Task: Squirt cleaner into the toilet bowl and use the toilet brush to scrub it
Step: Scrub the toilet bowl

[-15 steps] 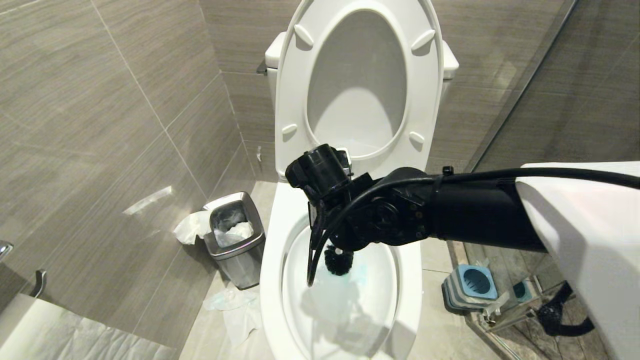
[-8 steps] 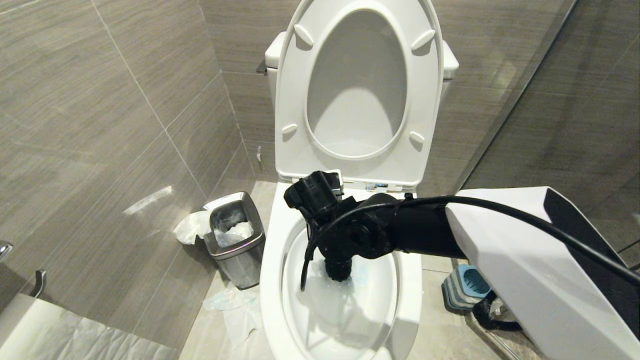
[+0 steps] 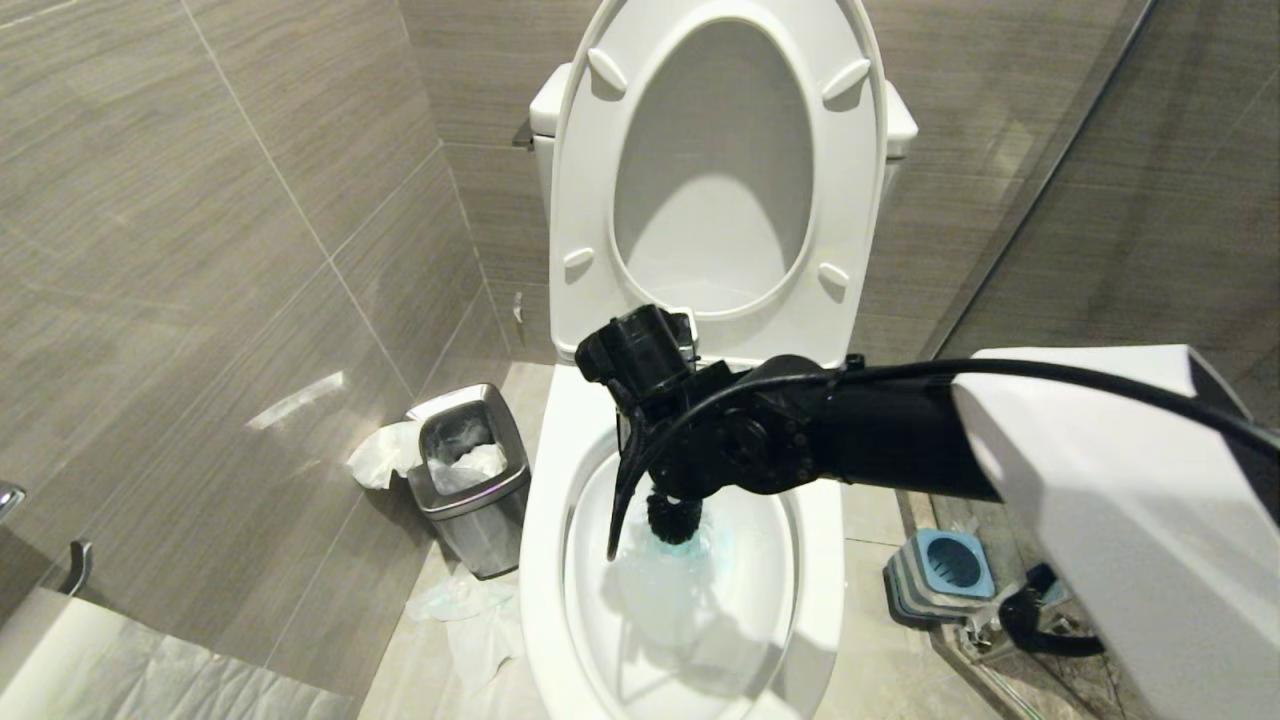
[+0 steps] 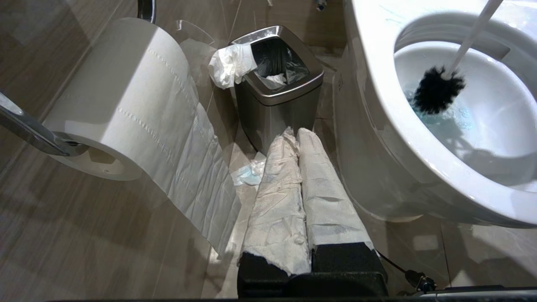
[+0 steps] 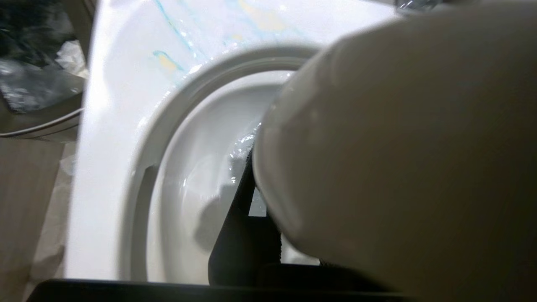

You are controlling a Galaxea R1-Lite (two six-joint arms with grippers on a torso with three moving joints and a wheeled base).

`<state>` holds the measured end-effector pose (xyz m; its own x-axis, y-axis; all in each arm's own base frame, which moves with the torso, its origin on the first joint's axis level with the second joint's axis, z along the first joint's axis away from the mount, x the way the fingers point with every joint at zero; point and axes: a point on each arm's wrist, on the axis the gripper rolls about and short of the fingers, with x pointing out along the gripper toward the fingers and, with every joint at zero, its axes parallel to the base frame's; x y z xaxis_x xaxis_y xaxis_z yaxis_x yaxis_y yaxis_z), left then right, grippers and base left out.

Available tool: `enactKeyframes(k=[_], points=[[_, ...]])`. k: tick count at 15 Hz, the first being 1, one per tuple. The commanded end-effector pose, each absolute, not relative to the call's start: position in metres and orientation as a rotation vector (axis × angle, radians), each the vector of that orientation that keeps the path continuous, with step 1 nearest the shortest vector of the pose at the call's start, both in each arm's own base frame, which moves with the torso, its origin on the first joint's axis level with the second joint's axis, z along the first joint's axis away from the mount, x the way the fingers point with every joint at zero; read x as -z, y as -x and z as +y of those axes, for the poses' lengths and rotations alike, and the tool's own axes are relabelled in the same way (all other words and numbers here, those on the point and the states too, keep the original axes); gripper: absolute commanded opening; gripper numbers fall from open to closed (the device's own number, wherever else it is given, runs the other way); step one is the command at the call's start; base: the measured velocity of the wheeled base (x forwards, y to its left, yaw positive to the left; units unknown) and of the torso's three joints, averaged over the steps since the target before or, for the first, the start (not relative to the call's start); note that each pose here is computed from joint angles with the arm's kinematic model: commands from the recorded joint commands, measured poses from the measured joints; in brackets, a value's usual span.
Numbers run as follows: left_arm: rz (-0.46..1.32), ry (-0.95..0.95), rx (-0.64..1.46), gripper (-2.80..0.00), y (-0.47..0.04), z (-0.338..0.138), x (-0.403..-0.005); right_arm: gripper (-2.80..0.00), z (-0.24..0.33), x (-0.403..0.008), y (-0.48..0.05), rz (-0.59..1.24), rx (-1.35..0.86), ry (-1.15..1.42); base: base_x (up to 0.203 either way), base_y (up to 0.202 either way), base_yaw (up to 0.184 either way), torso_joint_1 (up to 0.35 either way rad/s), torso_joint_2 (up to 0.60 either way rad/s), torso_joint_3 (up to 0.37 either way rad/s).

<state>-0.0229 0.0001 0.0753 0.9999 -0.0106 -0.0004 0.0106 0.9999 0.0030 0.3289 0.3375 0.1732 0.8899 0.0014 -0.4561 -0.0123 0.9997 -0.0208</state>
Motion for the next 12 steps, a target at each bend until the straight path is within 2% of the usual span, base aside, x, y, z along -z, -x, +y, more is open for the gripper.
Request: enactKeyframes(k=[1,5,8,12], points=[[0.002,-0.003,0.011,-2.80,0.023,0.000,-0.075,-2.80,0.322,-0.223,-0.309,0.419,-0.025,-0.034,0.000,0.000,0.000,0.000,0.00,0.000],[0.002,-0.003,0.011,-2.80,0.023,0.000,-0.075,-2.80,0.294,-0.275,-0.279,0.397,-0.035,-0.052,0.000,0.000,0.000,0.000,0.00,0.000],[0.002,-0.003,0.011,-2.80,0.023,0.000,-0.075,-2.80,0.292,-0.274,-0.279,0.404,-0.030,-0.043,0.000,0.000,0.000,0.000,0.00,0.000],[0.002,-0.003,0.011,-2.80,0.023,0.000,-0.075,-2.80,0.305,-0.247,-0.292,0.444,-0.019,-0.006,0.000,0.000,0.000,0.000,0.00,0.000]])
